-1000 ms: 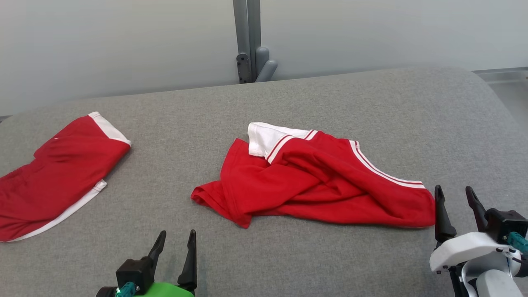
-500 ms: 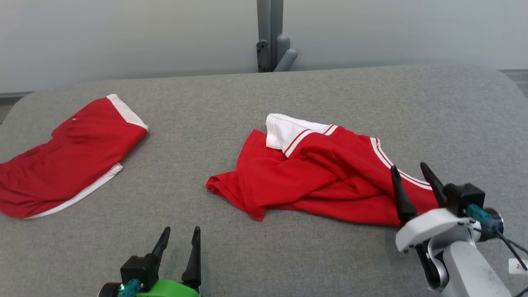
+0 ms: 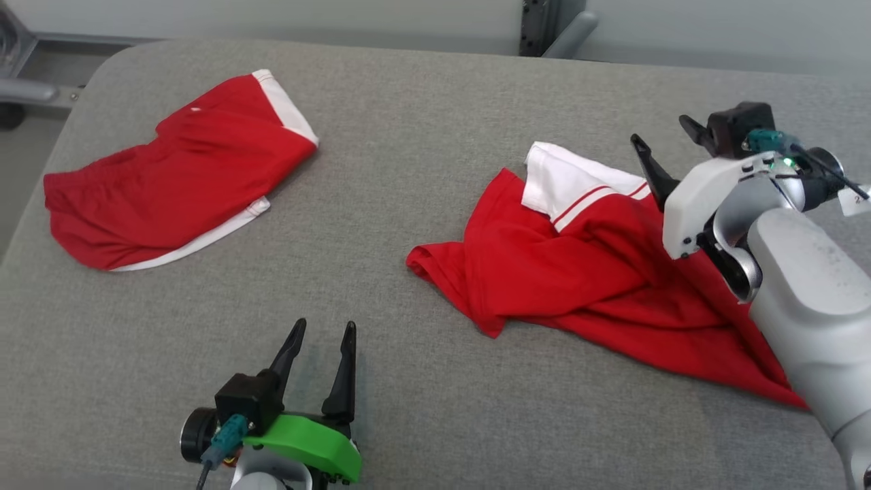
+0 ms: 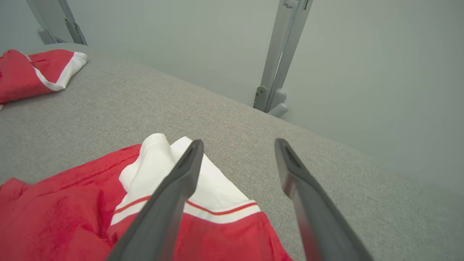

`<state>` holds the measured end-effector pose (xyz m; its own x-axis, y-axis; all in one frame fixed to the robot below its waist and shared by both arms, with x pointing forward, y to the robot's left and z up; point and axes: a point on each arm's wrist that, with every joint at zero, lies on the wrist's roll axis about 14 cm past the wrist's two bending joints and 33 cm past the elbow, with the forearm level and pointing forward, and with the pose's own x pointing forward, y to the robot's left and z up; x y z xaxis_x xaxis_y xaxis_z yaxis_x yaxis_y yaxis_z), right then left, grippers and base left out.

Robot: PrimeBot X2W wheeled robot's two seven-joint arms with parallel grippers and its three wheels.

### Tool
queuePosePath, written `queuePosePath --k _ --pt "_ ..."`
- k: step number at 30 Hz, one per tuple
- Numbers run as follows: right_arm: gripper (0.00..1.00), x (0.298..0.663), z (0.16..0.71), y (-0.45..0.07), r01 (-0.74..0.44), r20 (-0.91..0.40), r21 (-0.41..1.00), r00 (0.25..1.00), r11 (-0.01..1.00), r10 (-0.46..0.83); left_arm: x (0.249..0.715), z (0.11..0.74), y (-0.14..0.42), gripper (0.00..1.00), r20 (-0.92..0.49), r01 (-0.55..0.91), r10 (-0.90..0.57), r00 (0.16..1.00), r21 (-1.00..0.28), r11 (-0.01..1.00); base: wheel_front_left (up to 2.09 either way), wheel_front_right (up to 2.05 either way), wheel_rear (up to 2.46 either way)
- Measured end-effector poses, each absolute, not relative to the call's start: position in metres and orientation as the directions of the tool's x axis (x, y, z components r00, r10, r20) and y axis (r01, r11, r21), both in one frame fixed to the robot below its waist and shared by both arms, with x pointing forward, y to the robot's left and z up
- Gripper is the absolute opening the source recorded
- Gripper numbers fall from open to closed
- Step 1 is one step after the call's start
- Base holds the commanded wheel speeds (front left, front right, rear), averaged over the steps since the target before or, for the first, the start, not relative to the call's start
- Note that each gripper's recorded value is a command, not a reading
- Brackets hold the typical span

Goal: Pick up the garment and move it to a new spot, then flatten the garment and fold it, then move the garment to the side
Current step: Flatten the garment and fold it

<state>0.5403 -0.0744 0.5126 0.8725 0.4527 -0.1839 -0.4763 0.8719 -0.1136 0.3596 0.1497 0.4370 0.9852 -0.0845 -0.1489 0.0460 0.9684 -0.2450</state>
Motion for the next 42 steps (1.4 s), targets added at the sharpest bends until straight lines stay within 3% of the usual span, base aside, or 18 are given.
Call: queuePosePath --k 8,13,17,19,23,27,28,33,39,40,41,42 --pt "1.00 0.574 0.464 -0.036 -0.584 -0.428 -0.114 0.759 0.804 0.490 0.361 0.430 0.167 1.00 -0.179 -0.018 -0.026 0.984 -0.241 0.970 0.00 0.00 0.00" --pt "1.00 0.570 0.407 -0.026 -0.641 -0.617 -0.096 0.638 0.762 0.460 0.354 0.419 0.180 1.00 -0.223 -0.084 0.030 0.974 -0.240 0.967 0.00 0.00 0.00" --pt "1.00 0.571 0.384 -0.016 -0.659 -0.676 -0.043 0.573 0.751 0.463 0.349 0.410 0.192 1.00 -0.256 -0.133 0.073 0.964 -0.226 0.965 0.00 0.00 0.00" --pt "0.00 0.577 0.381 -0.013 -0.668 -0.673 -0.049 0.571 0.742 0.469 0.347 0.407 0.197 1.00 -0.268 -0.150 0.089 0.959 -0.219 0.964 0.00 0.00 0.00" --pt "0.00 0.598 0.381 -0.018 -0.653 -0.633 -0.074 0.615 0.754 0.470 0.349 0.402 0.202 1.00 -0.283 -0.167 0.104 0.953 -0.208 0.964 0.00 0.00 0.00" --pt "0.00 0.646 0.406 -0.062 -0.546 -0.506 -0.178 0.764 0.819 0.399 0.355 0.401 0.200 1.00 -0.284 -0.156 0.095 0.954 -0.203 0.967 0.00 0.00 0.00" --pt "0.00 0.646 0.406 -0.062 -0.546 -0.506 -0.178 0.764 0.819 0.399 0.355 0.401 0.200 1.00 -0.284 -0.156 0.095 0.954 -0.203 0.967 0.00 0.00 0.00" --pt "0.00 0.706 0.481 -0.111 -0.374 -0.244 -0.285 0.919 0.882 0.310 0.360 0.405 0.200 1.00 -0.269 -0.145 0.088 0.959 -0.201 0.969 0.00 0.00 0.00" --pt "0.00 0.740 0.546 -0.162 -0.206 -0.054 -0.348 0.978 0.914 0.200 0.353 0.407 0.205 1.00 -0.273 -0.161 0.106 0.956 -0.188 0.969 0.00 0.00 0.00" --pt "0.33 0.742 0.549 -0.166 -0.191 -0.045 -0.345 0.981 0.919 0.187 0.351 0.406 0.206 1.00 -0.278 -0.167 0.112 0.954 -0.185 0.968 0.00 0.00 0.00" --pt "1.00 0.743 0.547 -0.168 -0.181 -0.058 -0.334 0.983 0.925 0.172 0.348 0.404 0.208 1.00 -0.286 -0.174 0.117 0.951 -0.183 0.968 0.00 0.00 0.00" --pt "1.00 0.743 0.546 -0.169 -0.173 -0.059 -0.321 0.985 0.931 0.163 0.346 0.402 0.209 1.00 -0.293 -0.181 0.122 0.948 -0.182 0.967 0.00 0.00 0.00"
